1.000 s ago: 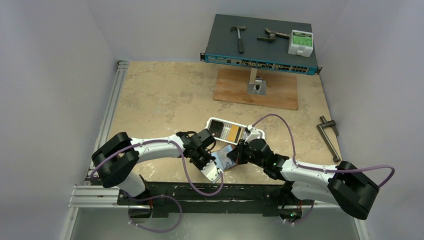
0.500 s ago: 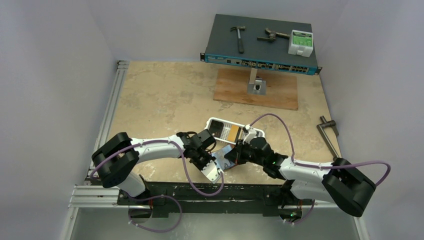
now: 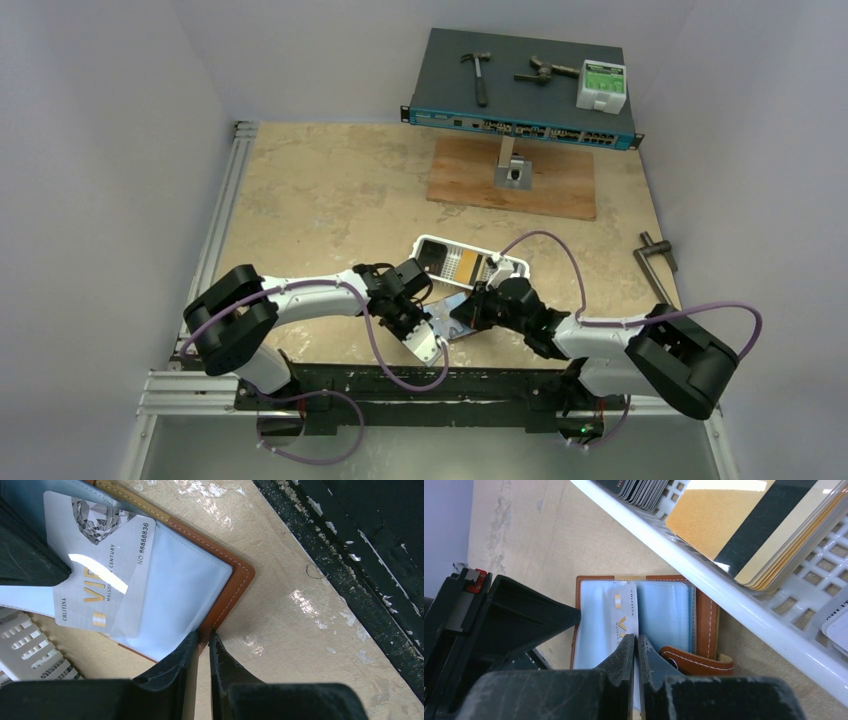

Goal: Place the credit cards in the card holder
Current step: Insert the credit card into the card holder.

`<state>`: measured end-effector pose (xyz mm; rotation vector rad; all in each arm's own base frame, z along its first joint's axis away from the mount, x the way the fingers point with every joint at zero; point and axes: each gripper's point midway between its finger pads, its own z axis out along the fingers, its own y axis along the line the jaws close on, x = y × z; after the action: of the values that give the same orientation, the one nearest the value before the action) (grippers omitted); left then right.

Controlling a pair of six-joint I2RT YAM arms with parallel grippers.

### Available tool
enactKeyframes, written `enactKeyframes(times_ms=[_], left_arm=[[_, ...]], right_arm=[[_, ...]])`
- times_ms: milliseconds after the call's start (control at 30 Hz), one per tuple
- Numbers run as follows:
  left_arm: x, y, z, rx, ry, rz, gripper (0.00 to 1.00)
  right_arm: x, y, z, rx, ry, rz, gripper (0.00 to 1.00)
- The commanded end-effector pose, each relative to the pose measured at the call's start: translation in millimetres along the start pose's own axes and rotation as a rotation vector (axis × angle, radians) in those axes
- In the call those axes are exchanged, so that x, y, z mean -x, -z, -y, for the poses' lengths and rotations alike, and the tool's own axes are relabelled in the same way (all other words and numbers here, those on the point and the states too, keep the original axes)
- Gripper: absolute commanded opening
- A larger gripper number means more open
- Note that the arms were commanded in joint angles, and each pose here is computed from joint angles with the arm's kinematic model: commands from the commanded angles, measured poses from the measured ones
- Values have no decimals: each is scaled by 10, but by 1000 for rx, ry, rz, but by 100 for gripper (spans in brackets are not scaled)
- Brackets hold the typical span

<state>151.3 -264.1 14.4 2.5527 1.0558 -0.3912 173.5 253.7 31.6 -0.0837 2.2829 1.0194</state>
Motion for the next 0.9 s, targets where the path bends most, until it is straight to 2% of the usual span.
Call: enactKeyframes(times_ms=[0, 233, 867], left_arm=[[-111, -59, 45, -19, 24, -48, 11], [-100, -47, 45, -18, 35, -46, 10], [-86, -26, 13, -9, 47, -46, 9]], right_arm=[[8, -25, 140, -67, -37, 30, 0], [67, 29, 236, -130, -114, 98, 0], [-119, -33, 104, -187, -87, 96, 0]])
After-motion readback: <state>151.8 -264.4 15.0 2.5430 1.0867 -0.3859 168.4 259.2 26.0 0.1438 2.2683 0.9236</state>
